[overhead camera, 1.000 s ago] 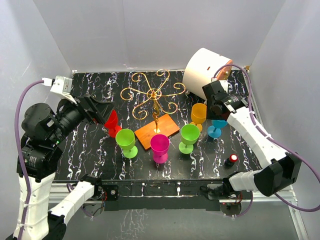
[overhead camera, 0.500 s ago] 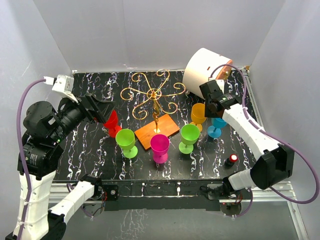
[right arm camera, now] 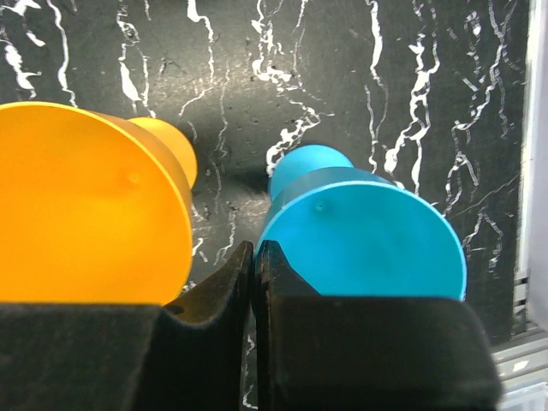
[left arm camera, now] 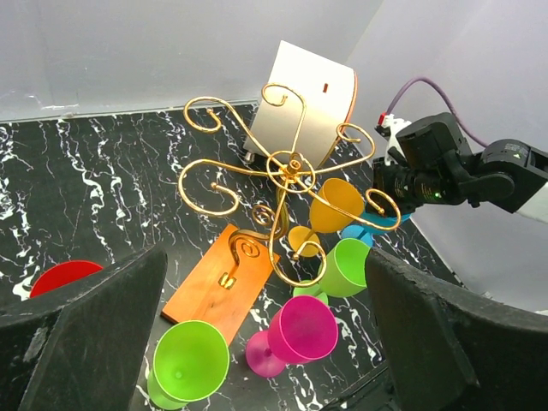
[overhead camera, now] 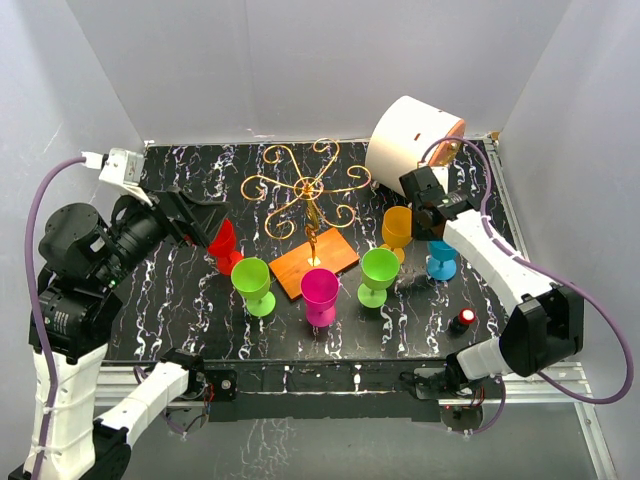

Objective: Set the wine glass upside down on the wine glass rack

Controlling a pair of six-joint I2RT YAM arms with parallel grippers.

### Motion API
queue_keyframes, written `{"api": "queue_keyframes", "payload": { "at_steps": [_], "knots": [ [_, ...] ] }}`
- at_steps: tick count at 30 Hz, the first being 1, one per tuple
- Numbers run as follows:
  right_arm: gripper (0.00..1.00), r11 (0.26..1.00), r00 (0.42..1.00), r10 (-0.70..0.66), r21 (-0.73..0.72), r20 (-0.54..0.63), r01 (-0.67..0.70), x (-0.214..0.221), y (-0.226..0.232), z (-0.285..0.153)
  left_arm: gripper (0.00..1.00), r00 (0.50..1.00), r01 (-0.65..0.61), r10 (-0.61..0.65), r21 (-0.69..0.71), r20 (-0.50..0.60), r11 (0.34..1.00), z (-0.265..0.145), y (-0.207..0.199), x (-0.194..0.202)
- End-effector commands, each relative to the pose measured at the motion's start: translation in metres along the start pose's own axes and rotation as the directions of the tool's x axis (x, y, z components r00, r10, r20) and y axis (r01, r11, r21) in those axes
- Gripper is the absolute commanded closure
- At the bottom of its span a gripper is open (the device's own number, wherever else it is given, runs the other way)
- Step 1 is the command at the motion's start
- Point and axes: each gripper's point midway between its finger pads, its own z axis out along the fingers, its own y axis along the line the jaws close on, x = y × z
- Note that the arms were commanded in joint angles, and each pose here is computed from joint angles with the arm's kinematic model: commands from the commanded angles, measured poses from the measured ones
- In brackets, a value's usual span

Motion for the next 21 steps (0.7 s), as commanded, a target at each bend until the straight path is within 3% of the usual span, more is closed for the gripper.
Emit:
{"api": "queue_keyframes", "payload": {
  "at_steps": [1,6,12,17,21],
  "knots": [
    [1.00,0.997,0.990,0.071,0.023,0.122,-0.074,-0.024,-0.012,-0.016,0.01,0.999,-0.006,0.004,0.036,0.047,0.999,-0.004,-0.013,-0.022],
    [1.00,0.985,0.955,0.167,0.008,0.246,-0.174,-0.046,-0.029,-0.050,0.01,0.998,0.000,-0.007,0.104,0.064,0.995,-0.005,-0.028,-0.033],
    [1.00,0.941,0.859,0.338,-0.148,0.384,-0.304,-0.066,-0.046,-0.112,0.01,0.997,0.078,-0.081,0.370,-0.006,0.926,0.009,-0.071,-0.030],
    [1.00,0.872,0.736,0.478,-0.361,0.479,-0.331,-0.080,-0.059,-0.183,0.01,0.963,0.270,-0.219,0.596,-0.158,0.756,0.018,-0.112,-0.035],
    [1.00,0.789,0.603,0.581,-0.561,0.547,-0.251,-0.093,-0.071,-0.259,0.01,0.917,0.397,-0.318,0.650,-0.242,0.648,0.029,-0.121,-0.040]
  ]
}}
